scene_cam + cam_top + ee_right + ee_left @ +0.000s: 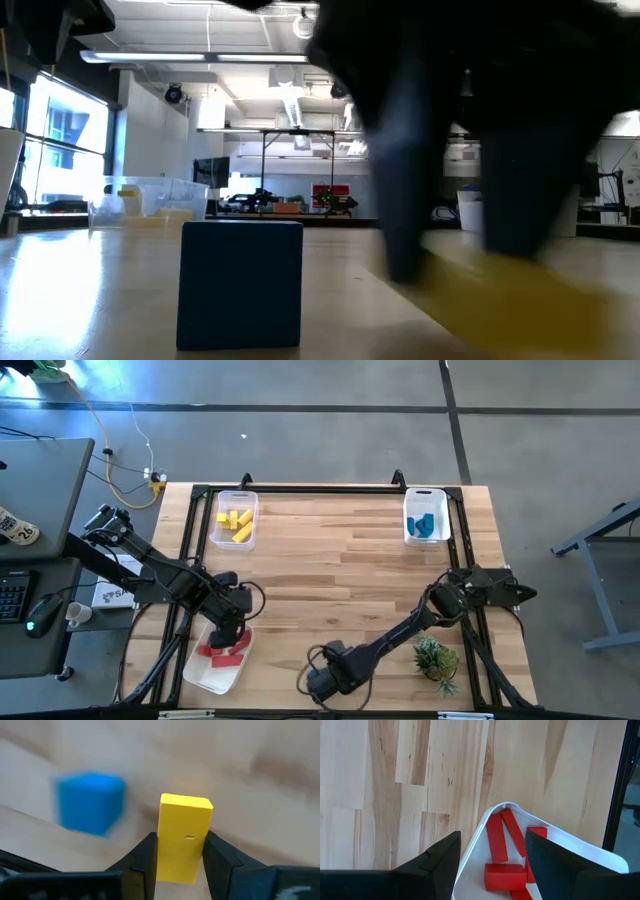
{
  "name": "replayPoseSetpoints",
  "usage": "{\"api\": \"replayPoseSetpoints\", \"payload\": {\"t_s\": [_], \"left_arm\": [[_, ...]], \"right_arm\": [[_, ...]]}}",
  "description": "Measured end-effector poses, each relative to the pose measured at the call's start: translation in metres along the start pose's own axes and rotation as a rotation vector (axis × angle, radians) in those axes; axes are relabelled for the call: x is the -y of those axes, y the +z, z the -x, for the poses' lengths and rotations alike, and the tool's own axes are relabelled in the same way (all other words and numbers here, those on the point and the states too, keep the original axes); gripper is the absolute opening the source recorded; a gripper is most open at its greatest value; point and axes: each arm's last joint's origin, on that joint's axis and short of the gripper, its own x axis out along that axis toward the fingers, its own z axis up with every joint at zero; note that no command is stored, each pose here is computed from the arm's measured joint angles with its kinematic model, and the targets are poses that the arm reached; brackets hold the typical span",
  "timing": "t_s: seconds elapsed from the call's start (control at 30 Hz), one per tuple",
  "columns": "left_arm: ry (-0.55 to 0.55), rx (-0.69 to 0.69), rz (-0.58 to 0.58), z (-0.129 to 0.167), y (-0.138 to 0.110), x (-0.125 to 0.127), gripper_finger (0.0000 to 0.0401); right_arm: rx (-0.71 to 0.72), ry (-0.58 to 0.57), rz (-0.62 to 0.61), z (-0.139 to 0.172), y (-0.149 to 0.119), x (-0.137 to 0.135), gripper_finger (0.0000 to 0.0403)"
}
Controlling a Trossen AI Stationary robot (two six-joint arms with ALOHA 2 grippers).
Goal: Sort & place blocks by color
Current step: Put the yellow block into the transparent bin
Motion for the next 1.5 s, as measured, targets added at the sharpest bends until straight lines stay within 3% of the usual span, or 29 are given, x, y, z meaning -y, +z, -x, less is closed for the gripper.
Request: {"api": "replayPoseSetpoints", "payload": {"t_s": [0.3, 0.53, 0.83, 1.13, 1.5], "left_arm": [[-0.002, -0.005, -0.012, -0.001, 0.004, -0.005, 0.0207], [0.002, 0.002, 0.01, -0.001, 0.01, -0.012, 0.0207], [-0.137, 0.049, -0.046, -0.002, 0.027, -0.017, 0.0207], [-0.2, 0.178, -0.073, -0.001, 0.052, -0.037, 0.0207], [-0.165, 0.371, -0.113, 0.004, 0.078, -0.064, 0.0207]], "right_arm": [[0.127, -0.006, 0.102, 0.054, 0.027, -0.015, 0.0099], [0.228, 0.071, 0.189, 0.092, 0.056, -0.021, 0.0101], [0.29, 0.118, 0.368, 0.131, 0.097, -0.02, 0.0102], [0.284, 0.224, 0.704, 0.173, 0.136, -0.017, 0.0103], [0.237, 0.308, 1.063, 0.197, 0.178, -0.007, 0.0103]]}}
